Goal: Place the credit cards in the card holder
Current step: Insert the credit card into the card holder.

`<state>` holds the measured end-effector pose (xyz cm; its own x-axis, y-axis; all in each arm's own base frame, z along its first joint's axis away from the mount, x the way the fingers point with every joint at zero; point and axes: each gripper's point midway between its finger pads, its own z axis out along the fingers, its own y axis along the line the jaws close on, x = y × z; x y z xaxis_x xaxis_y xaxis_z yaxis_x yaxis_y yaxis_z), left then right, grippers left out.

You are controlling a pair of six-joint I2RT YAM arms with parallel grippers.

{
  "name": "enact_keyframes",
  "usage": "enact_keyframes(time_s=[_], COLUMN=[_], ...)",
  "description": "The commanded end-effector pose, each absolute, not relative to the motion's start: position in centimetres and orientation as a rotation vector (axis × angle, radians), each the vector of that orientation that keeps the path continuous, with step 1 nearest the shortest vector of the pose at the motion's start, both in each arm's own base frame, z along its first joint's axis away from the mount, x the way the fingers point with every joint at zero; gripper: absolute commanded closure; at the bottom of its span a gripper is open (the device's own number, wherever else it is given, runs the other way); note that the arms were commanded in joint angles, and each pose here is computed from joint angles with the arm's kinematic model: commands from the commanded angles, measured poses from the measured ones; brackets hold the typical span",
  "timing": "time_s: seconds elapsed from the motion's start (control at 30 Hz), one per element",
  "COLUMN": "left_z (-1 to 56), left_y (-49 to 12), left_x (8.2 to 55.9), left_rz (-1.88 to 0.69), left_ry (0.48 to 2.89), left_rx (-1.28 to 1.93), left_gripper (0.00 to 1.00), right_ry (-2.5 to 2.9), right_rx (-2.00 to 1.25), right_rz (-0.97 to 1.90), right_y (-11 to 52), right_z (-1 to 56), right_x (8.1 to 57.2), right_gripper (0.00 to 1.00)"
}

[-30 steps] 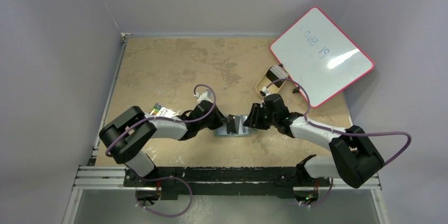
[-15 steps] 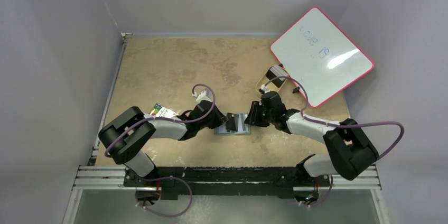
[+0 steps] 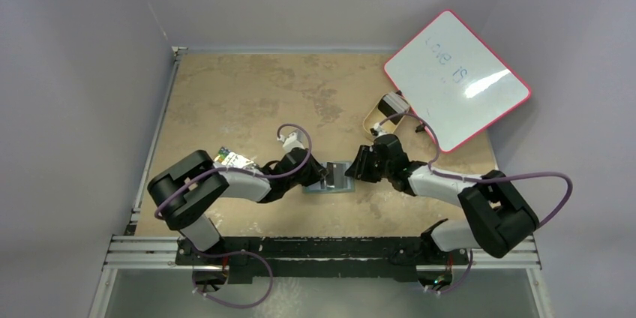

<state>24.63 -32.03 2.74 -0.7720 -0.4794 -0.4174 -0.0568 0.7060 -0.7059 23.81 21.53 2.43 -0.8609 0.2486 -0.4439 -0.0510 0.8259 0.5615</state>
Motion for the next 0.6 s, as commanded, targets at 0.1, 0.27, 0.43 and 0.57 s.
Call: enact_keyframes(time_s=[0.1, 0.27, 0.43, 0.57], left_z=[5.7, 5.3, 5.2, 5.4], left_y=[-32.8, -35.1, -35.7, -35.1], left_x=[25.4, 24.5, 24.3, 24.6], left_rz=[-0.965, -1.004, -0.968, -0.899], left_ry=[2.241, 2.281, 2.298, 2.297], left_rx=[-0.412, -0.360, -0.323, -0.311], left_gripper=[0.89, 0.79, 0.76, 0.74], right_ry=[2.515, 2.501, 2.503, 2.497], right_rx=[0.162, 0.162, 0.165, 0.162], right_rz=[0.848, 0.869, 0.872, 0.865], right_y=[22.0, 22.1, 22.1, 22.0], right_z=[2.3, 2.4, 2.2, 2.5], right_x=[22.6, 22.5, 22.4, 22.5], right_gripper=[0.62, 0.62, 0.62, 0.62])
